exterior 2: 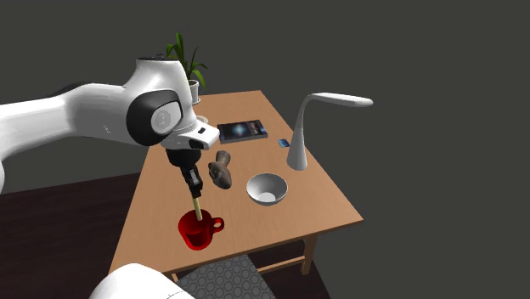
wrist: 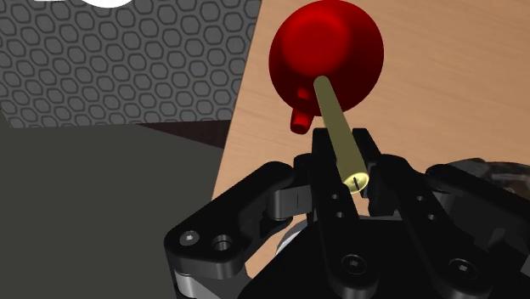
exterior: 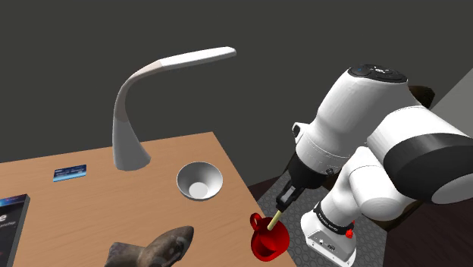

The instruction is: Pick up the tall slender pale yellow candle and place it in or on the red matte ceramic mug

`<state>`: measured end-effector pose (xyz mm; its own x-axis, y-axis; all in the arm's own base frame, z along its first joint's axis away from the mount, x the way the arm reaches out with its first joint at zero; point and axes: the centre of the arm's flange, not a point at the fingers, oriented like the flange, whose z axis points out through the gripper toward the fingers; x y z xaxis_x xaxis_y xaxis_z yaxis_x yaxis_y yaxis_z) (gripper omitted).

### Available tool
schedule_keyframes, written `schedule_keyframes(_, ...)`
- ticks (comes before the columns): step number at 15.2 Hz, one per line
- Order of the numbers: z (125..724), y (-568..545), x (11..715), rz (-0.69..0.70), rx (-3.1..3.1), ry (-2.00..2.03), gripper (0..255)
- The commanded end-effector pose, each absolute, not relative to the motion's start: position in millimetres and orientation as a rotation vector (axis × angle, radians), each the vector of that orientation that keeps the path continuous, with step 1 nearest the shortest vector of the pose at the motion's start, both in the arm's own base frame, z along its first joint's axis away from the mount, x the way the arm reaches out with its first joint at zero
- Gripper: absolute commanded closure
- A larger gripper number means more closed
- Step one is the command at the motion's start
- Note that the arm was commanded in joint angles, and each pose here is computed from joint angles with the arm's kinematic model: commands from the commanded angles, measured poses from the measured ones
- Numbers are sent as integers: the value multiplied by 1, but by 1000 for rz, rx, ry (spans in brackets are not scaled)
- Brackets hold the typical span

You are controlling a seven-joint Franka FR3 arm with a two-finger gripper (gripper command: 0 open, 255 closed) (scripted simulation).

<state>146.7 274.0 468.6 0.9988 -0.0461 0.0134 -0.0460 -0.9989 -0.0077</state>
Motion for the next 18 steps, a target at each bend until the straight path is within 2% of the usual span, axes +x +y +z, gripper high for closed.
schedule_keyframes(1, 468, 274, 147, -22, -3133, 72, 255)
schedule_keyframes(5, 468, 274, 147, -22, -3133, 72, 255)
schedule_keyframes(6, 468, 274, 147, -22, -3133, 72, 0)
schedule_keyframes(11, 468, 274, 147, -22, -3133, 72, 0)
schedule_keyframes(15, 518, 274, 146, -22, -3133, 72, 0)
schedule_keyframes(18, 518, 274, 146, -22, -3133, 72, 0)
